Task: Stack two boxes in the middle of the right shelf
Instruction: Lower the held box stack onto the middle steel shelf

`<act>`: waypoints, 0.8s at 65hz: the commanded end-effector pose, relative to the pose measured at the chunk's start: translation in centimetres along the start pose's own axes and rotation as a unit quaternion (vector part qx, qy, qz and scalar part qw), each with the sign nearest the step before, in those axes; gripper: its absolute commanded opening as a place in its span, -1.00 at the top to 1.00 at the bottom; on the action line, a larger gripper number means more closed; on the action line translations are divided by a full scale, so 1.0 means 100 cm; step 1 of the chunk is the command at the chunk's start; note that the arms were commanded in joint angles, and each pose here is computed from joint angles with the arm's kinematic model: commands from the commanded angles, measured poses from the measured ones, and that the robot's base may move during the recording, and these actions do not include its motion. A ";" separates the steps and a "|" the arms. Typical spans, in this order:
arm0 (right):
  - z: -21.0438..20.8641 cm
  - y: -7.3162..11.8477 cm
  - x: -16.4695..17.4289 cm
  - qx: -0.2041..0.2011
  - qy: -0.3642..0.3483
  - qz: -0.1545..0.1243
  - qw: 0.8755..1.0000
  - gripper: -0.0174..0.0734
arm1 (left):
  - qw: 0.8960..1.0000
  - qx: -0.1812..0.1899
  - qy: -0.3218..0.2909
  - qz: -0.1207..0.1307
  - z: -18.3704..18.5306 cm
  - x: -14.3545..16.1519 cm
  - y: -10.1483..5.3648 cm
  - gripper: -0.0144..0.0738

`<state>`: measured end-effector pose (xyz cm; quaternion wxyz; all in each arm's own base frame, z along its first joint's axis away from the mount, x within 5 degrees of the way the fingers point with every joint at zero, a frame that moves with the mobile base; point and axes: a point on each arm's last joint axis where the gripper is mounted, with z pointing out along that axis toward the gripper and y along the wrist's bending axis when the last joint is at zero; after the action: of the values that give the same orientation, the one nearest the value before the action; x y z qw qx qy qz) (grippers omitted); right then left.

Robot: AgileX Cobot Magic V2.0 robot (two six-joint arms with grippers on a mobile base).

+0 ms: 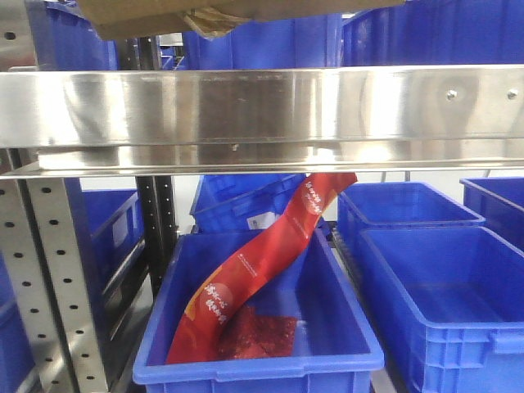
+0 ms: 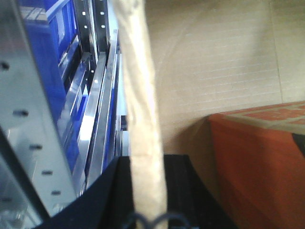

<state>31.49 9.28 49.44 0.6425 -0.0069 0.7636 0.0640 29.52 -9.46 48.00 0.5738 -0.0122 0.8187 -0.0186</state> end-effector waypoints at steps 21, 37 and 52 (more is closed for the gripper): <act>-0.009 0.003 -0.016 -0.025 -0.056 0.003 0.998 0.95 | 1.000 0.008 -0.022 0.001 -0.007 -0.007 0.001 0.92; -0.009 0.004 -0.017 -0.030 -0.064 0.003 0.997 0.95 | 1.000 0.008 -0.022 0.001 -0.007 -0.007 0.001 0.92; -0.007 0.005 -0.016 -0.031 -0.063 0.002 0.998 0.95 | 0.994 0.045 -0.094 0.011 -0.009 -0.020 -0.006 0.92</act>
<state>31.56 9.36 49.53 0.6478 -0.0098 0.7589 0.0662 29.69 -9.62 48.50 0.5974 -0.0001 0.8017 -0.0212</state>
